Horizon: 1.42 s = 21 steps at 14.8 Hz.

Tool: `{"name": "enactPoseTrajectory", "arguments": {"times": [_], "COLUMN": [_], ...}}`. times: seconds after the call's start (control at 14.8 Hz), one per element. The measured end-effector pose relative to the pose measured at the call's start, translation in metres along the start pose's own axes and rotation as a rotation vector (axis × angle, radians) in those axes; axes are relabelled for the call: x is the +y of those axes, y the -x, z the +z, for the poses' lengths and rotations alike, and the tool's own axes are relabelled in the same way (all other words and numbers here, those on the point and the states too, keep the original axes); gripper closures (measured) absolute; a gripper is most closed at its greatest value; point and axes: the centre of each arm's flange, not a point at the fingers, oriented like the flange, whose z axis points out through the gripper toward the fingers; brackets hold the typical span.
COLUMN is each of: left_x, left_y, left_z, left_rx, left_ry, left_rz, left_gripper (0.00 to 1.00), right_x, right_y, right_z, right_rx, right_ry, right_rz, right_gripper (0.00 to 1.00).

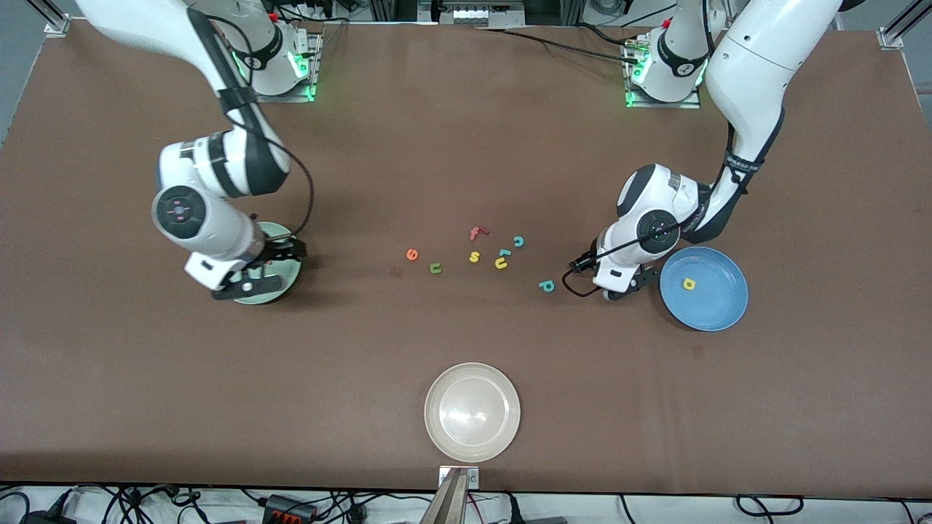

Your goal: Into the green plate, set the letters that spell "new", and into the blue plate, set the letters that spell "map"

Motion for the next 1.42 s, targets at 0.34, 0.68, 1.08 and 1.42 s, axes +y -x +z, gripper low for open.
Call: {"name": "enactPoseTrajectory", "arguments": {"times": [0.34,0.68,1.08,1.42], "left_x": [0.000,-0.001,-0.029,-0.071], "left_y": [0.000,-0.002,-0.045,-0.084], "left_z": [-0.002,-0.016,-0.092,-0.113], "left_rx": [0.003,0.005,-0.035,-0.044], "left_ry": [0.002,-0.009,-0.066,-0.089], "left_rz": [0.001,0.025,0.180,0.344], "left_gripper": [0.73,0.73,0.73,0.73], "right_x": [-0.101,-0.194,-0.218,-0.231], "right_y": [-0.009,-0.013,-0.009,-0.007], "right_z": [0.013,0.038,0.077,0.089], "right_rx": [0.007,0.011,-0.033,-0.023], "right_ry": [0.012,0.028,0.042,0.038], "right_rz": [-0.151,-0.297,-0.373,-0.390], "right_gripper": [0.00,0.00,0.04,0.25]}}
